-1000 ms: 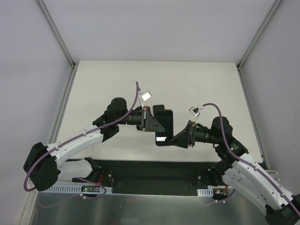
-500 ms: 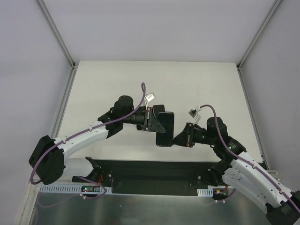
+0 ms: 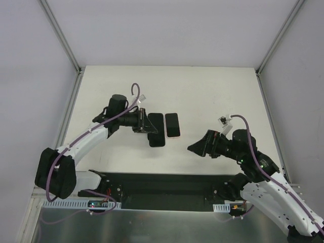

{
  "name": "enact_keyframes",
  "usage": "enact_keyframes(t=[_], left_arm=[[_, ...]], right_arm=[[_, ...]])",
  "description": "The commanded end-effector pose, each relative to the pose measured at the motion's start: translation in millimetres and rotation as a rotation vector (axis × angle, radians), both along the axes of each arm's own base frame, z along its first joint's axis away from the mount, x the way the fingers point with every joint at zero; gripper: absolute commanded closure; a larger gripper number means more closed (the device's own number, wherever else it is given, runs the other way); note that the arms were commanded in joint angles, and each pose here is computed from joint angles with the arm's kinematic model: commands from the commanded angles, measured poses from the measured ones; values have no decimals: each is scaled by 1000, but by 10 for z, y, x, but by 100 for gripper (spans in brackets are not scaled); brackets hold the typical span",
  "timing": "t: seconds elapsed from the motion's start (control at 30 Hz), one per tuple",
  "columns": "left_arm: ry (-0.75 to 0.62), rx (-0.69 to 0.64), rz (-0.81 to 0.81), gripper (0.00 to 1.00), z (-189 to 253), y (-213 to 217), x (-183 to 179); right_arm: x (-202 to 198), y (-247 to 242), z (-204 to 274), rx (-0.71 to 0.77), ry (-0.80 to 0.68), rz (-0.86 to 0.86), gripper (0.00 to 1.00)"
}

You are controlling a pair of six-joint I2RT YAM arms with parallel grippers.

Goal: Put the phone into the phone case

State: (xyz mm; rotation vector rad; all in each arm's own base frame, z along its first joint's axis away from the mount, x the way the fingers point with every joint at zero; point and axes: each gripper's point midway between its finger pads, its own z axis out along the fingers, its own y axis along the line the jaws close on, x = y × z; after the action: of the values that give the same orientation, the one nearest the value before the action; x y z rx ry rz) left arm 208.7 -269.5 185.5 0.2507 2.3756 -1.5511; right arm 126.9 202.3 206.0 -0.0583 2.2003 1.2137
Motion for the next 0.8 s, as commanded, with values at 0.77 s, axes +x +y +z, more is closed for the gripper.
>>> enact_keyframes(t=[0.77], left_arm=[[370,176,131,93,-1040,1124,1298]], right_arm=[[-137,-409,33,-217,-139,13,0]])
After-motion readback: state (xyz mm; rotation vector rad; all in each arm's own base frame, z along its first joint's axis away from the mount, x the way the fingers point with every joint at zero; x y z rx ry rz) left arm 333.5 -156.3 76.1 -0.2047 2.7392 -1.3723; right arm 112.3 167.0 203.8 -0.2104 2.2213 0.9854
